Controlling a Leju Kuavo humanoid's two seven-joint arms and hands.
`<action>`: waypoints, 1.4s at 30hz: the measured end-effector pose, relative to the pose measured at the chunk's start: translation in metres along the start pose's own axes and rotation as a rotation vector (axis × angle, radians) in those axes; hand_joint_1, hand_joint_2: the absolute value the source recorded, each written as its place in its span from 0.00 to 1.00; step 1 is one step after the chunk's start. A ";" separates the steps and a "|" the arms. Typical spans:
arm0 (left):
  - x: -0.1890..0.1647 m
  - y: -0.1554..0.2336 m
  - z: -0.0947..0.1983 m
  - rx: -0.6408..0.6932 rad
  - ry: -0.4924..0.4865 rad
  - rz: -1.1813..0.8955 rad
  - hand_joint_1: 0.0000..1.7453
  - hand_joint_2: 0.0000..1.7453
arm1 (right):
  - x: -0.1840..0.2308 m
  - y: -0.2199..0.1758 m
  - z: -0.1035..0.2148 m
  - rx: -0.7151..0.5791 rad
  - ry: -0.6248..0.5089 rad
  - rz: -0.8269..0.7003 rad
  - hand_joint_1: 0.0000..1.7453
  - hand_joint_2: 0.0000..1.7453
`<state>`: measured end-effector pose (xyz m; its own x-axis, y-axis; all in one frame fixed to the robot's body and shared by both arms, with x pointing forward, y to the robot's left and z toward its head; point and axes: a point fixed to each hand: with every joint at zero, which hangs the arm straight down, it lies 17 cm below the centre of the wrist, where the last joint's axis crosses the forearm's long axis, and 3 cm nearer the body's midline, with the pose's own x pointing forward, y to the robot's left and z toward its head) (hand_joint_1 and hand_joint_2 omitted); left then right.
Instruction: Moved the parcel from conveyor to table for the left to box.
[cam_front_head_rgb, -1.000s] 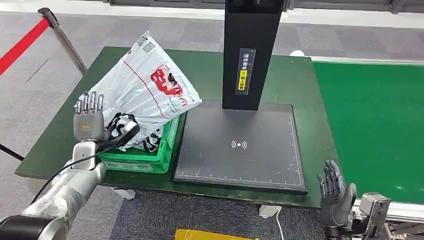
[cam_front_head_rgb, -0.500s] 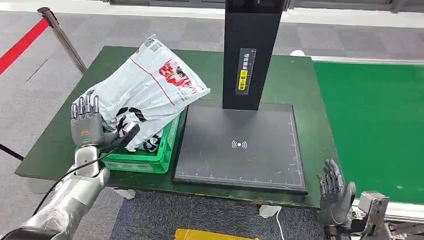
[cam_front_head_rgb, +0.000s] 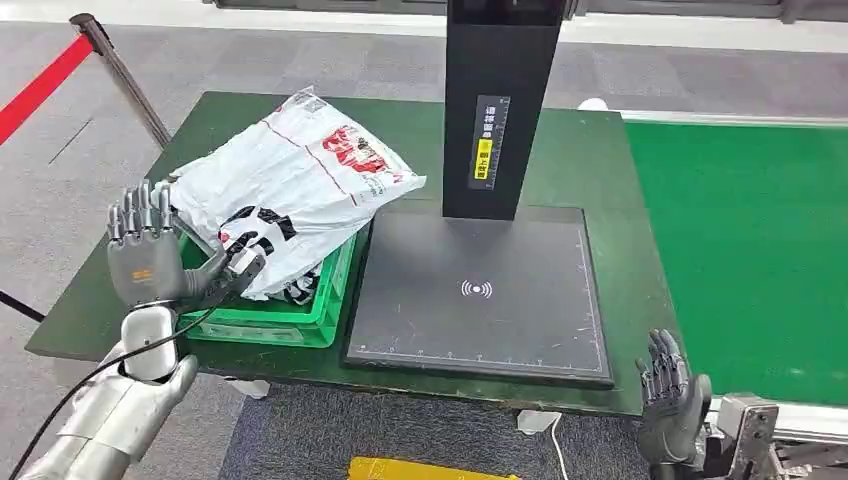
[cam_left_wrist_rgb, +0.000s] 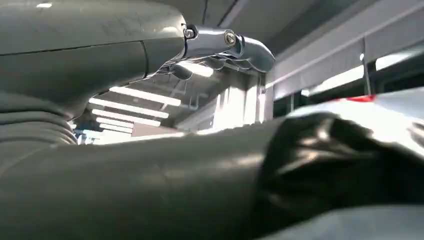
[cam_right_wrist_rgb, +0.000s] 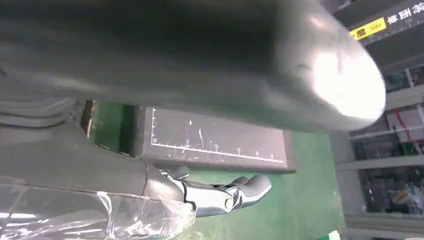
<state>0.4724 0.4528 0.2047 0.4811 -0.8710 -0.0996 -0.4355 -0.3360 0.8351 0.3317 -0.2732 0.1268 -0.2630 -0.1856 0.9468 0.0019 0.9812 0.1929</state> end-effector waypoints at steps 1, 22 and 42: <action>-0.003 0.005 -0.001 0.012 -0.001 0.000 0.00 0.00 | 0.000 0.000 0.000 -0.002 0.000 0.000 0.00 0.00; -0.015 0.041 0.006 0.076 -0.021 0.020 0.00 0.00 | 0.002 -0.005 0.001 -0.025 -0.005 -0.001 0.00 0.00; 0.037 0.009 0.021 -0.064 -0.110 -0.036 0.00 0.00 | 0.000 0.003 0.000 -0.006 0.002 -0.028 0.00 0.00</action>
<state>0.4701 0.4098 0.1973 0.4072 -0.8943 -0.1857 -0.3682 -0.3468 0.8626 0.3320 -0.2706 0.1276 -0.2612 -0.2129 0.9415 0.0007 0.9753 0.2208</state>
